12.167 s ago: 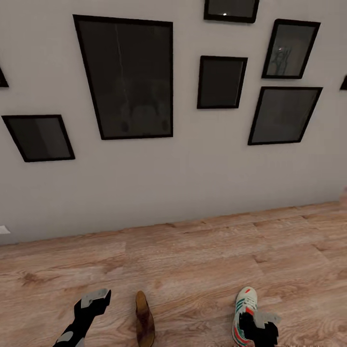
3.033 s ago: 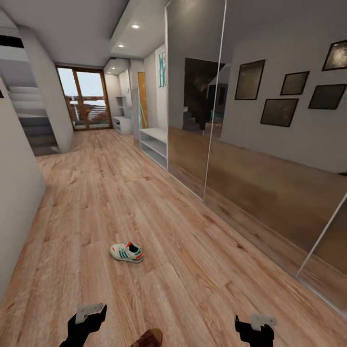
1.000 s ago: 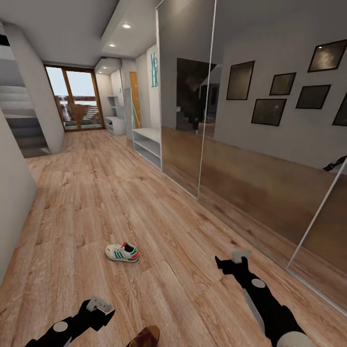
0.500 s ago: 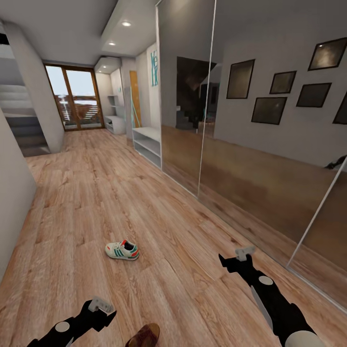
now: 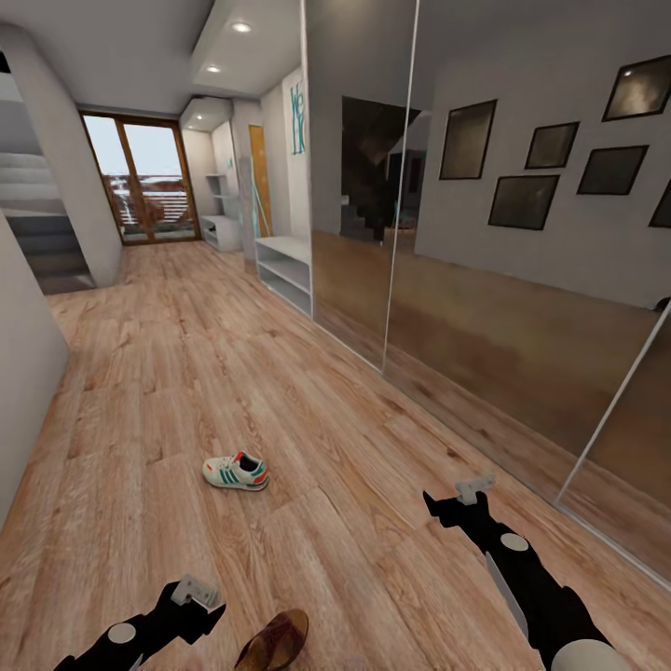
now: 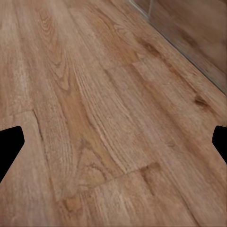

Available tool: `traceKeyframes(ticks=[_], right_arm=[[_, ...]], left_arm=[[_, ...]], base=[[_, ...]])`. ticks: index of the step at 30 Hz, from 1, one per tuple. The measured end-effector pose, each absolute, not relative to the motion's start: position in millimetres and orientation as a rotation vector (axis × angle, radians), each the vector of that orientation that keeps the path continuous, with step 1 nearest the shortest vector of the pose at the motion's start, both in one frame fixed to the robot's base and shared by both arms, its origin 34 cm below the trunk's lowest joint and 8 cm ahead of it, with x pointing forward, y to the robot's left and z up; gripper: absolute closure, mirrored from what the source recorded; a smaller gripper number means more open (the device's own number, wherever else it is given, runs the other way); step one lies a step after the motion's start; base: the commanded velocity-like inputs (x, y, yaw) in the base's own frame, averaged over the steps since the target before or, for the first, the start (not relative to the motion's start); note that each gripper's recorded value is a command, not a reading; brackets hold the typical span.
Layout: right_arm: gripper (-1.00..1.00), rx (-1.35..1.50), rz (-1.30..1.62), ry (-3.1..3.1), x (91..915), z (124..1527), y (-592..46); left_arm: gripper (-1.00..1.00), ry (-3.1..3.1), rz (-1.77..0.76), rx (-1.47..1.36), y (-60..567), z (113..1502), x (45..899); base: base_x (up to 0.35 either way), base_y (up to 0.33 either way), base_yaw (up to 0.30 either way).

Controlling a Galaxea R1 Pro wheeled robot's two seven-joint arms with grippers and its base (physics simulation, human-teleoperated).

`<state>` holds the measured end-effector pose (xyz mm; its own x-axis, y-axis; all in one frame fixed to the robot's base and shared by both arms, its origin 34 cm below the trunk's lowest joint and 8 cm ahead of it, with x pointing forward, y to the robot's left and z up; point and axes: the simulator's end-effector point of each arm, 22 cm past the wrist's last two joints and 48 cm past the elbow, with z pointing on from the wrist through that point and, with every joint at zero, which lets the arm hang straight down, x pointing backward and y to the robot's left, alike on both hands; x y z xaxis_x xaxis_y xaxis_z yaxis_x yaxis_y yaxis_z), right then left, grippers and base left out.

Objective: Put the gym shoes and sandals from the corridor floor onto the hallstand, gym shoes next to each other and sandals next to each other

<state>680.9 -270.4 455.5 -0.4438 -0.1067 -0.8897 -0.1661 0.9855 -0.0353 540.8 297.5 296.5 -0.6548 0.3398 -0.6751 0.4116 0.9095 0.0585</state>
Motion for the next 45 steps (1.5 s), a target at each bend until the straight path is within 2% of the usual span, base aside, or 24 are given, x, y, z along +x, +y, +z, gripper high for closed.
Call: traceKeyframes(ticks=[45], right_arm=[[-1.0, -0.194, 0.09, 2.227, 643, 307, -270]], left_arm=[[-1.0, 2.532, -0.183, 0.606, 296, 176, 472]], base=[[0.0, 0.0, 0.0]])
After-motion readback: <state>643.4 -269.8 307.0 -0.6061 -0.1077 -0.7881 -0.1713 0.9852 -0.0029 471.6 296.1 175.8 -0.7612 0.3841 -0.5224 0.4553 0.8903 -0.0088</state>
